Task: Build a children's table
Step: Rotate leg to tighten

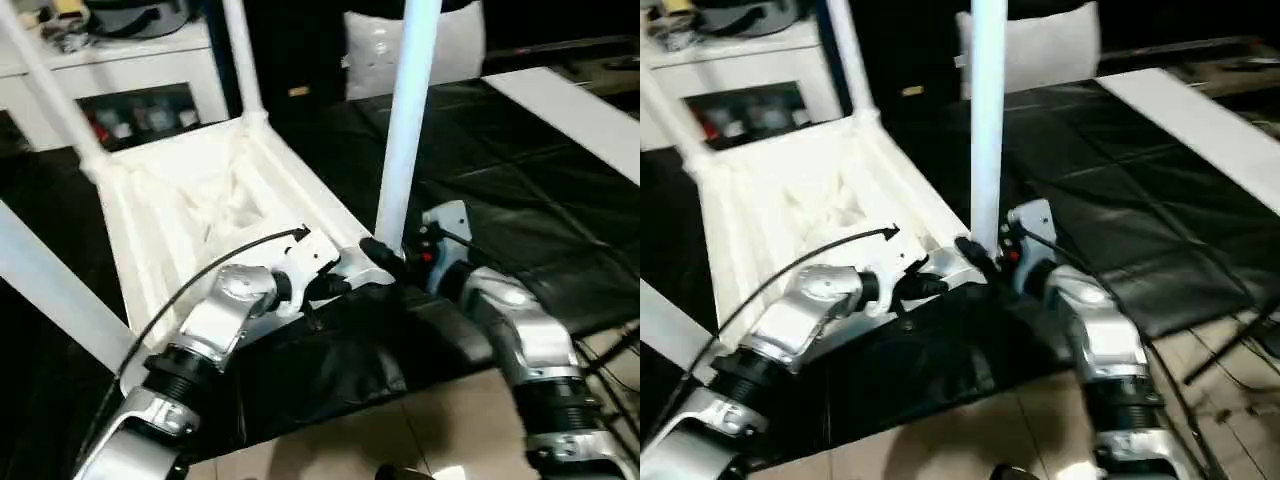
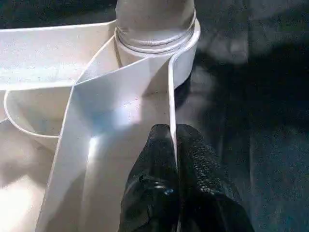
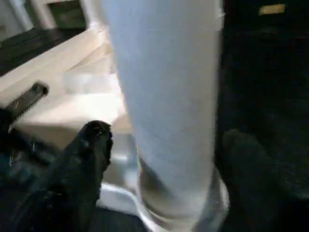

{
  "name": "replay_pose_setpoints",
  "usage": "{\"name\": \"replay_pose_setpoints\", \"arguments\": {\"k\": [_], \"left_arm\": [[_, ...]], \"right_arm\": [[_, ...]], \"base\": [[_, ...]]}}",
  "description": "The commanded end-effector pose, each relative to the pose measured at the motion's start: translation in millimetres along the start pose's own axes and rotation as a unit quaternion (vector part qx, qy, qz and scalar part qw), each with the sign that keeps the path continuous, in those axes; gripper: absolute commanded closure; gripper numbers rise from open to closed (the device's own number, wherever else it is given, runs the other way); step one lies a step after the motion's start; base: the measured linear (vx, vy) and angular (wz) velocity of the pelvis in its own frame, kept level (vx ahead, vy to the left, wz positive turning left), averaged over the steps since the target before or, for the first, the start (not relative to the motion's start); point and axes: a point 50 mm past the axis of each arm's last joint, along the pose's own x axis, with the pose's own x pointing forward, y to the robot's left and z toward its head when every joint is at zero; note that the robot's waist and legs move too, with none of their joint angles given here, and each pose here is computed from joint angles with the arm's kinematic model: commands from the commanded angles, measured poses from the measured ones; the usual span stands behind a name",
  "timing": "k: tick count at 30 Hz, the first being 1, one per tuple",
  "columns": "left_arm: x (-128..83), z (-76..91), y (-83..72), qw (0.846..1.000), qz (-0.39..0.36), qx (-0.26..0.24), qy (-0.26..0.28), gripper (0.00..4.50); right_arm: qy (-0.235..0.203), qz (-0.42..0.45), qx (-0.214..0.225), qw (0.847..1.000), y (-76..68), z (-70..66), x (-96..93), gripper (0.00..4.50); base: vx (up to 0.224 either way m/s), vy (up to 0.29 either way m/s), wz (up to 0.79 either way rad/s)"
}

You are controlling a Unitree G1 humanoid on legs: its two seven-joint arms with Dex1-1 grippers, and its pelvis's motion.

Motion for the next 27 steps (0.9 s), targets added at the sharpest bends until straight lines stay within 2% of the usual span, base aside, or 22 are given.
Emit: {"name": "replay_pose_setpoints", "arguments": {"k": [1, 4, 6, 9, 12, 13, 16, 18, 27], "left_arm": [[-4.0, 12.0, -3.3, 0.998, -0.034, 0.050, -0.025, 4.50], [-9.2, 7.5, -7.6, 0.992, -0.083, 0.096, -0.017, 4.50], [-10.9, 5.5, -8.7, 0.990, -0.099, 0.105, -0.009, 4.50], [-17.0, -1.6, -13.5, 0.976, -0.163, 0.143, 0.015, 4.50], [-19.8, -4.0, -16.2, 0.968, -0.194, 0.158, 0.020, 4.50], [-19.9, -4.1, -16.4, 0.968, -0.195, 0.158, 0.020, 4.50], [-21.9, -5.0, -18.5, 0.962, -0.217, 0.167, 0.020, 4.50], [-23.9, -6.5, -20.7, 0.957, -0.233, 0.172, 0.025, 4.50], [-28.1, -8.8, -20.2, 0.952, -0.248, 0.176, 0.024, 4.50]], "right_arm": [[-0.010, 0.039, -0.011, 0.999, 1.6, 5.8, -5.6, 0.16], [0.015, 0.096, -0.035, 0.995, 0.9, 6.6, -18.8, 0.02], [0.025, 0.114, -0.045, 0.992, 1.3, 6.6, -21.8, 0.02], [0.044, 0.189, -0.073, 0.978, 5.7, 5.5, -28.8, 0.02], [0.057, 0.242, -0.067, 0.966, 11.5, 2.9, -32.0, 0.02], [0.058, 0.245, -0.066, 0.966, 11.9, 2.7, -32.1, 0.28], [0.065, 0.277, -0.062, 0.957, 15.7, 1.5, -33.0, 0.41], [0.075, 0.299, -0.058, 0.950, 18.6, -0.4, -33.1, 0.67], [0.091, 0.365, -0.032, 0.926, 27.3, -3.5, -35.0, 1.36]], "base": [[0.000, 0.000, 0.00], [0.000, 0.000, 0.00], [0.000, 0.000, 0.00], [0.000, 0.000, 0.00], [0.000, 0.000, 0.00], [0.000, 0.000, 0.00], [0.000, 0.000, 0.00], [0.000, 0.000, 0.00], [0.000, 0.000, 0.00]]}}
